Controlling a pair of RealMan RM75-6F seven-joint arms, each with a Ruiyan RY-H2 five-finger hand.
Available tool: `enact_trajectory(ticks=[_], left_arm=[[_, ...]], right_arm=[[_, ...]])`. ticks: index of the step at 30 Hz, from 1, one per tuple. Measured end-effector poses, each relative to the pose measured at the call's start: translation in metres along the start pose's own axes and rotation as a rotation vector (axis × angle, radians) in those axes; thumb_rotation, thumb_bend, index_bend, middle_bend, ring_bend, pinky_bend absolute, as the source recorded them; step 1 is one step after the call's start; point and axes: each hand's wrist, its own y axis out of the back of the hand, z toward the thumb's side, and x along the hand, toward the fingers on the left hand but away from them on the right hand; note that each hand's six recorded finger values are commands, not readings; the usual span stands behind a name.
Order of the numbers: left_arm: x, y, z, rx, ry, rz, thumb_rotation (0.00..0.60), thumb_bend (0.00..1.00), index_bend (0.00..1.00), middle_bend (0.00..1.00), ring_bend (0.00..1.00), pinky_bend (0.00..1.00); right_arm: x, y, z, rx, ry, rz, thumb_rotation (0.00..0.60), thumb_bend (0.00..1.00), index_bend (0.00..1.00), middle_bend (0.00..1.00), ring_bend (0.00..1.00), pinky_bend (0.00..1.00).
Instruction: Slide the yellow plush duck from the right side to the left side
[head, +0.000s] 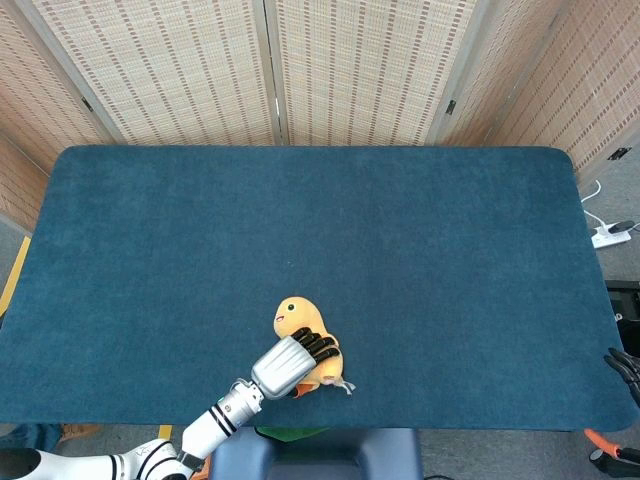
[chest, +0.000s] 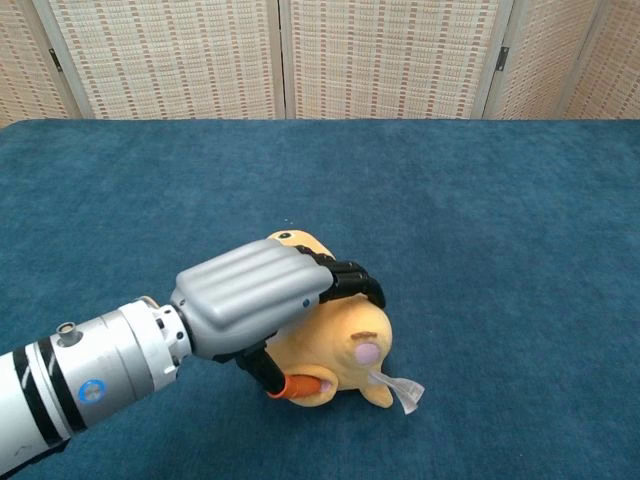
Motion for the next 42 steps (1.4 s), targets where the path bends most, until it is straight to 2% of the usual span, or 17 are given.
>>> enact_trajectory(ticks=[3,8,12,14,17,21,26,31,34,36,38,40,41,42], left_arm=[[-0.003,0.004,0.000,0.014,-0.008,0.071,0.600,0.67,0.74,0.85,0.77,1.00],[-0.023,0.024,-0.004,0.069,-0.028,0.206,0.600,0.68,0.74,0.85,0.78,1.00],[-0.059,0.048,-0.021,0.157,-0.029,0.310,0.600,0.67,0.74,0.86,0.78,1.00],[-0.078,0.056,-0.032,0.199,-0.017,0.328,0.600,0.67,0.74,0.86,0.78,1.00],[-0.114,0.063,-0.053,0.262,0.008,0.319,0.600,0.67,0.74,0.86,0.78,1.00],[-0.162,0.055,-0.079,0.315,0.051,0.243,0.600,0.67,0.74,0.86,0.78,1.00],[-0.191,0.039,-0.105,0.313,0.085,0.190,0.600,0.65,0.73,0.85,0.77,1.00],[-0.204,0.026,-0.124,0.245,0.088,0.179,0.600,0.62,0.71,0.81,0.74,0.99],[-0.208,0.017,-0.132,0.215,0.086,0.163,0.600,0.51,0.59,0.74,0.71,0.86],[-0.211,0.011,-0.135,0.186,0.082,0.146,0.600,0.43,0.43,0.65,0.64,0.76],[-0.214,0.006,-0.135,0.153,0.081,0.129,0.600,0.37,0.21,0.49,0.50,0.65],[-0.216,0.000,-0.135,0.122,0.089,0.103,0.600,0.32,0.05,0.33,0.36,0.54],[-0.216,-0.002,-0.135,0.112,0.095,0.093,0.600,0.29,0.01,0.23,0.27,0.48],[-0.217,-0.004,-0.136,0.097,0.104,0.082,0.600,0.28,0.00,0.18,0.22,0.45]], right_arm=[[0.000,-0.001,0.001,0.001,0.003,0.003,0.600,0.09,0.00,0.00,0.00,0.00],[-0.001,-0.006,0.009,0.013,0.023,0.020,0.600,0.09,0.00,0.00,0.00,0.00],[-0.002,-0.010,0.017,0.027,0.041,0.029,0.600,0.09,0.00,0.00,0.00,0.00],[-0.003,-0.013,0.022,0.034,0.053,0.035,0.600,0.09,0.00,0.00,0.00,0.00],[-0.004,-0.019,0.031,0.044,0.072,0.045,0.600,0.09,0.00,0.00,0.00,0.00],[-0.006,-0.027,0.043,0.055,0.093,0.056,0.600,0.09,0.00,0.00,0.00,0.00],[-0.009,-0.037,0.060,0.074,0.108,0.070,0.600,0.09,0.00,0.00,0.00,0.00],[-0.014,-0.047,0.077,0.095,0.129,0.086,0.600,0.10,0.00,0.00,0.00,0.00],[-0.016,-0.051,0.085,0.106,0.134,0.089,0.600,0.10,0.00,0.00,0.00,0.00],[-0.016,-0.051,0.088,0.114,0.132,0.086,0.600,0.11,0.00,0.00,0.00,0.00],[-0.017,-0.052,0.090,0.119,0.132,0.083,0.600,0.11,0.00,0.00,0.00,0.00],[-0.017,-0.054,0.093,0.119,0.136,0.085,0.600,0.11,0.00,0.00,0.00,0.00],[-0.017,-0.055,0.094,0.118,0.141,0.088,0.600,0.11,0.00,0.00,0.00,0.00],[-0.017,-0.056,0.095,0.118,0.145,0.089,0.600,0.11,0.00,0.00,0.00,0.00]])
